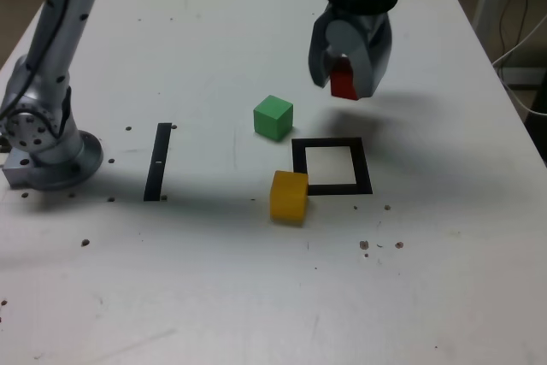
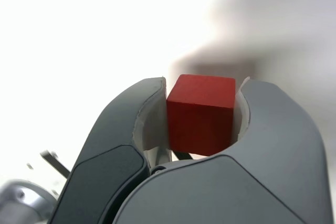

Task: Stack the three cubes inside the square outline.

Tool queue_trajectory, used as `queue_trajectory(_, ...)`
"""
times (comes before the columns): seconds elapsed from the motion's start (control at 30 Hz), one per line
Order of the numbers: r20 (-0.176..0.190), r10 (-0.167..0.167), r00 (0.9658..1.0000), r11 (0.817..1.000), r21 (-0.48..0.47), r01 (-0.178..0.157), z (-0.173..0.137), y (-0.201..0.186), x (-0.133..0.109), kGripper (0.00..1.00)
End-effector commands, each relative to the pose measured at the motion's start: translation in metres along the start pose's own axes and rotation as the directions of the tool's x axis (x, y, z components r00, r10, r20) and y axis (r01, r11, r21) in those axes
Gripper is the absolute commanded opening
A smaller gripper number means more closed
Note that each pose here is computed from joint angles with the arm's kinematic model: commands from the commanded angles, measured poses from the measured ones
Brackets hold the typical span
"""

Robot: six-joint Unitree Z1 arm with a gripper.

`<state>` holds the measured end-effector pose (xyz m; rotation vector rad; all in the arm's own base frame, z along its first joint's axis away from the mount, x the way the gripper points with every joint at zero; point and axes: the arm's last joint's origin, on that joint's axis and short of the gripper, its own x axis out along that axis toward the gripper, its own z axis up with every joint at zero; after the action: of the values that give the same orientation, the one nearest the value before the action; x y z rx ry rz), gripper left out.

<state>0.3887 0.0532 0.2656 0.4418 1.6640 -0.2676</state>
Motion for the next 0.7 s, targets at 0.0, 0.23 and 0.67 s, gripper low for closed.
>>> queue_trajectory(0.0, 0.007, -0.004, 1.0, 0.998, -0.055, 0.005, -0.002, -0.011, -0.005, 0.33)
queue_trajectory(0.23, 0.0, -0.044, 0.999, 0.972, -0.232, 0.042, -0.006, -0.037, -0.006, 0.33)
queue_trajectory(0.67, -0.016, -0.087, 0.9961, 0.917, -0.393, 0.074, 0.005, -0.069, -0.001, 0.33)
